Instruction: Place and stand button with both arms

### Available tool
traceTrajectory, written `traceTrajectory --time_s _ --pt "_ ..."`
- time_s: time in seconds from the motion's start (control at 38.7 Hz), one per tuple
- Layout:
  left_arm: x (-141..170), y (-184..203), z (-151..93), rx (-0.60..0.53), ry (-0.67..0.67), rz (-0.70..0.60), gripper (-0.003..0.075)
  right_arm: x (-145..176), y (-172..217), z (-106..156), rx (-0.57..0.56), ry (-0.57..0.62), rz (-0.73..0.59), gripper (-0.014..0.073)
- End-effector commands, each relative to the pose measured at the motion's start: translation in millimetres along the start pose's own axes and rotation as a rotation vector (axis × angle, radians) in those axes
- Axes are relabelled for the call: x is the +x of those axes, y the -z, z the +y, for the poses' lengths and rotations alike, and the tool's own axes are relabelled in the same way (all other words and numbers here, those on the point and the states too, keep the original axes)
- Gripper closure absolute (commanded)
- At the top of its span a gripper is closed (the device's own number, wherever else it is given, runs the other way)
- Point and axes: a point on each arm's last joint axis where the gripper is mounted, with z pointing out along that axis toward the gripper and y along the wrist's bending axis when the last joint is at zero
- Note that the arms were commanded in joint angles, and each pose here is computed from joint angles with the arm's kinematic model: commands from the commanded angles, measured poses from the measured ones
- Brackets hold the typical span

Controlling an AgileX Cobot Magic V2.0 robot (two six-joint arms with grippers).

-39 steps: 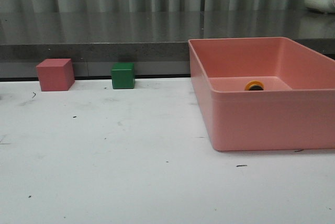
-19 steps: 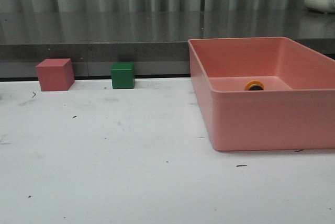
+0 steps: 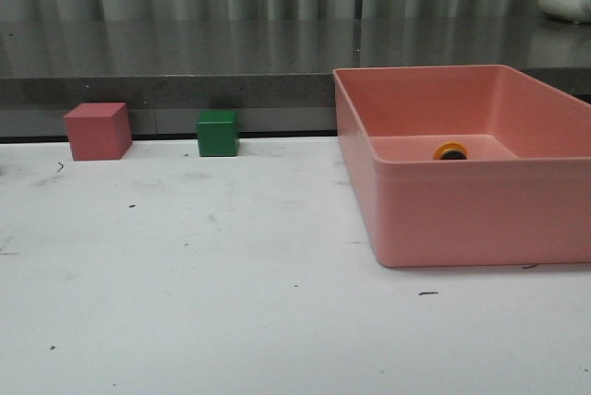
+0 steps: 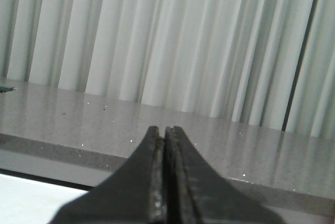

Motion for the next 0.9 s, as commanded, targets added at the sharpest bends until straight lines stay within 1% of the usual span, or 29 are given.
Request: traceTrajectory --time_s 0.0,0.08,0.21,0.36,0.52,0.57,0.62,0.65,0.7,0.72,0.75,0.8,0.88 --pt "-32 -8 -6 0.005 0.01 0.014 0.074 -40 0 3 0.001 0.009 -0.068 0.0664" --pt "-38 -21 -8 -0.004 0.01 0.116 0.074 -54 -11 5 -0.004 -0.026 0.007 0.0662" --pt "-42 -42 -8 -0.016 0.0 0.182 0.074 -69 -38 7 -0.008 -0.078 0.113 0.0662" --pt "-44 -51 -8 -0.018 -0.003 0.16 0.074 -69 -67 8 -0.001 -0.093 0.246 0.0662" --pt "-45 -51 -8 -0.017 -0.003 0.15 0.0737 -64 -78 7 0.005 -0.094 0.289 0.0662" --pt "-44 -51 -8 -0.018 -0.003 0.152 0.0713 -64 -78 7 0.005 -0.093 0.289 0.0662" --pt "-44 -51 -8 -0.018 -0.003 0.155 0.0659 -64 -77 7 0.005 -0.093 0.286 0.0654" --pt "-44 -51 -8 -0.018 -0.003 0.155 0.0615 -64 -77 7 0.005 -0.093 0.286 0.0641" --pt "-44 -51 -8 -0.018 -0.003 0.155 0.0504 -64 -77 7 0.005 -0.093 0.286 0.0592" --pt "-44 -51 -8 -0.018 -0.003 0.155 0.0456 -64 -77 7 0.005 -0.093 0.286 0.0551" --pt "-44 -51 -8 -0.018 -0.003 0.155 0.0389 -64 -77 7 0.005 -0.093 0.286 0.0514" --pt "-44 -51 -8 -0.018 -0.003 0.153 0.0273 -64 -77 7 0.005 -0.093 0.286 0.0396" --pt "-44 -51 -8 -0.018 -0.003 0.151 0.0132 -64 -77 7 0.005 -0.093 0.286 0.0204"
